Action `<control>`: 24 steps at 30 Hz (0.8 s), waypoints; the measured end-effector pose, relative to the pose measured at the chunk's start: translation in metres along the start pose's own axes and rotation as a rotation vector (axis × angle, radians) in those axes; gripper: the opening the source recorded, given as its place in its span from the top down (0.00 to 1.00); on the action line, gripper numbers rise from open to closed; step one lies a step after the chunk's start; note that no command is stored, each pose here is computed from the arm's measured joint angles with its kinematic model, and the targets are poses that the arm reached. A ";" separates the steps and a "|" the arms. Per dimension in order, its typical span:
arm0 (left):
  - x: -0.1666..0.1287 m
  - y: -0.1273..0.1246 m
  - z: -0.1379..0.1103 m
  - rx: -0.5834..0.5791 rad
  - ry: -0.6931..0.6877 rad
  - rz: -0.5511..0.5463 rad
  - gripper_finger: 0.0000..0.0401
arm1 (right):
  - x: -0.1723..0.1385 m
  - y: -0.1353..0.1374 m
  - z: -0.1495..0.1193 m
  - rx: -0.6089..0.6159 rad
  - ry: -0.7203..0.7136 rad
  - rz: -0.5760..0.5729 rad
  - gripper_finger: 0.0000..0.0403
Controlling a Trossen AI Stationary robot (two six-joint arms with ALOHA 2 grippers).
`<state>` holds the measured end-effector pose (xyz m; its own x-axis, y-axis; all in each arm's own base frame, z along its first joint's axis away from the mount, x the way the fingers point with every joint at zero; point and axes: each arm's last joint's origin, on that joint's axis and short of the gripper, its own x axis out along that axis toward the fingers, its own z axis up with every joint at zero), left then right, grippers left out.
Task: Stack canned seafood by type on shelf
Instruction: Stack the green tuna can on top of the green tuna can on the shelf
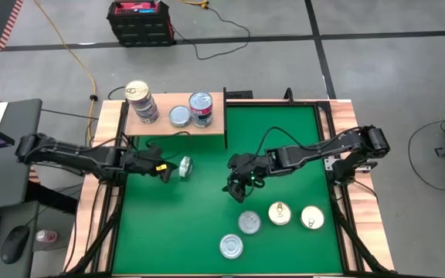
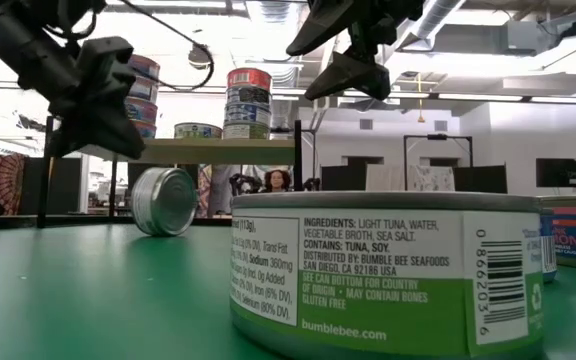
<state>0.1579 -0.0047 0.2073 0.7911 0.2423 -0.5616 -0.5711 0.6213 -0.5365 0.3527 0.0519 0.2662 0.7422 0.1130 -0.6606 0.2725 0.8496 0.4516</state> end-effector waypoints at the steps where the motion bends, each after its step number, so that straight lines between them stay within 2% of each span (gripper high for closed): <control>1: 0.001 -0.003 0.000 0.008 -0.008 -0.019 0.82 | 0.000 -0.001 0.001 -0.001 -0.001 -0.002 0.34; 6: 0.007 -0.016 -0.001 0.067 -0.060 -0.082 0.69 | 0.000 -0.004 0.003 -0.002 0.001 0.005 0.34; 13: 0.018 -0.019 -0.010 0.061 -0.064 -0.019 0.49 | 0.000 -0.006 0.005 0.001 0.002 0.006 0.34; 16: 0.020 -0.021 -0.010 0.060 -0.060 0.050 0.47 | 0.000 -0.006 0.005 0.002 -0.001 0.009 0.34; 24: 0.030 -0.049 -0.002 0.163 -0.058 0.229 0.47 | 0.000 -0.006 0.006 0.002 -0.006 0.005 0.34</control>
<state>0.2096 -0.0295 0.2157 0.6595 0.4299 -0.6167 -0.6974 0.6560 -0.2886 0.3543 0.0438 0.2668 0.7475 0.1145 -0.6543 0.2697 0.8479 0.4564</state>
